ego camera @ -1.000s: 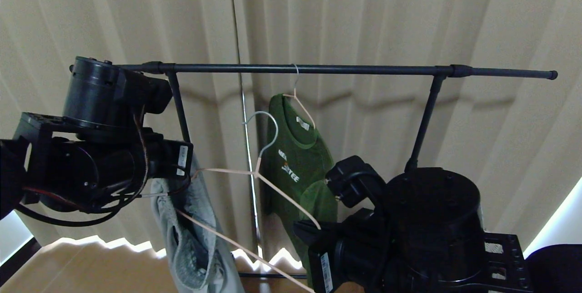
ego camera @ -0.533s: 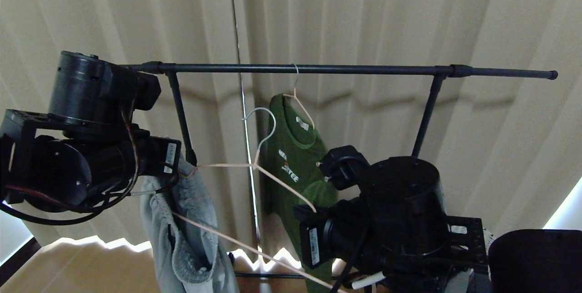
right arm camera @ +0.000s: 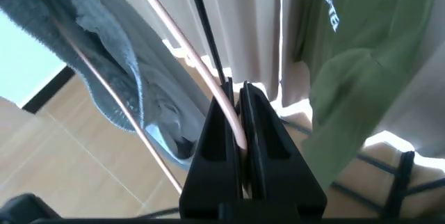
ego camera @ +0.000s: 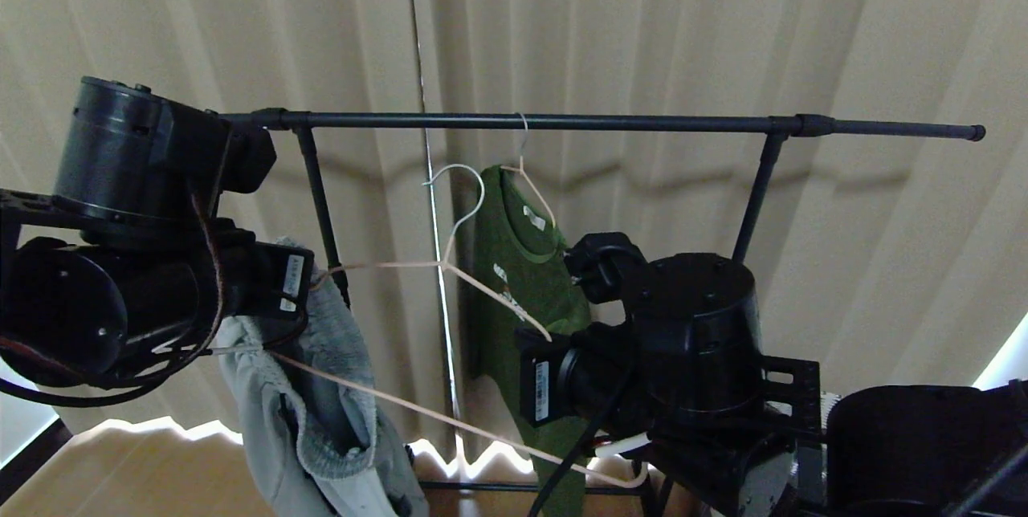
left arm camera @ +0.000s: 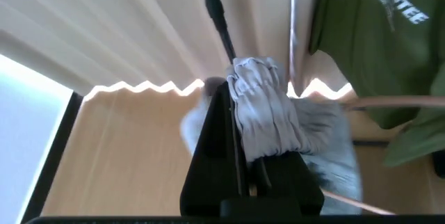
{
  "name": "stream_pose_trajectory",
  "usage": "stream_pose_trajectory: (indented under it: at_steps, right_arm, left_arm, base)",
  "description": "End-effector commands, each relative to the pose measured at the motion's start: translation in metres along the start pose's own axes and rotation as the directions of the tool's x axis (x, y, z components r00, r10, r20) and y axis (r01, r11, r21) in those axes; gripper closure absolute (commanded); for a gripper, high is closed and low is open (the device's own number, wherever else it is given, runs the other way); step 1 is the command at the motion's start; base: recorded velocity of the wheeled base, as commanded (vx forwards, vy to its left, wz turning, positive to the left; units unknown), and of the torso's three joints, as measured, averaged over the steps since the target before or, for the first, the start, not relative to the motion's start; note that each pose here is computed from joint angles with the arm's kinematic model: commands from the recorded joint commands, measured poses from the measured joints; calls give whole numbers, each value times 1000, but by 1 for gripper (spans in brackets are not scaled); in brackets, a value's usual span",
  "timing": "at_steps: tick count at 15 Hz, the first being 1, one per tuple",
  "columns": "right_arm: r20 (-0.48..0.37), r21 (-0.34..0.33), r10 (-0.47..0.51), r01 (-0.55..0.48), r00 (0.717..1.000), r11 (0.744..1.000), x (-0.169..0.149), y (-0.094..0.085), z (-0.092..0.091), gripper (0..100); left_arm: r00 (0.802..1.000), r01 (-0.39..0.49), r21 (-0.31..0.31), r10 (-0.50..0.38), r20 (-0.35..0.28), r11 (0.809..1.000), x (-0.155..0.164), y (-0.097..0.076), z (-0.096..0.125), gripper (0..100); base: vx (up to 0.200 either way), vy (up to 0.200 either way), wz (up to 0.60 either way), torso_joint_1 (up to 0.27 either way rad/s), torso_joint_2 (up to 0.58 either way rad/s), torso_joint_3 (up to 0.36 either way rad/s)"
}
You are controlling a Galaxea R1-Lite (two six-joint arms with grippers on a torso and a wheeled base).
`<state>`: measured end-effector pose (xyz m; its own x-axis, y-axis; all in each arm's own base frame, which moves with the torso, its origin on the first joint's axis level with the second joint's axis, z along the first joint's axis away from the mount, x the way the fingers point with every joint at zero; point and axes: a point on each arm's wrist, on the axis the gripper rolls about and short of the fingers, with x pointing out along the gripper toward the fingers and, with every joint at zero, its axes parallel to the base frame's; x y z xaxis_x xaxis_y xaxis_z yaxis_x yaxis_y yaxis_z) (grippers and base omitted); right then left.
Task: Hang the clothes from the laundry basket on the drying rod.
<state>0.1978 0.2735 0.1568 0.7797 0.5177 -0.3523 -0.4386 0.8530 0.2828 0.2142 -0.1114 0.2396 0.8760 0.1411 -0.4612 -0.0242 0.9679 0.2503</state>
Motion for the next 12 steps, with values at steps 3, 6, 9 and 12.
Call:
stream_pose_trajectory:
  at_steps: [3,6,9,12]
  right_arm:
    - [-16,-22,-4,4,1000,1000,18,9,-16,100]
    - [2,-18,23,-23,1000,1000,22,18,-18,100]
    - [20,-38,32,-31,999,999,26,19,-20,100]
    - [21,-42,31,-30,999,999,25,18,-19,100]
  left_arm:
    - [996,79,-78,-76,41,994,-17,-16,20,100]
    - [992,120,-97,-116,49,988,-25,-25,24,100]
    - [981,190,-92,-185,60,978,-37,-41,21,100]
    - [975,216,-33,-213,63,976,-43,-46,18,100]
  base:
    - [0,0,0,0,0,0]
    - [0,0,0,0,0,0]
    - [0,0,0,0,0,0]
    - [0,0,0,0,0,0]
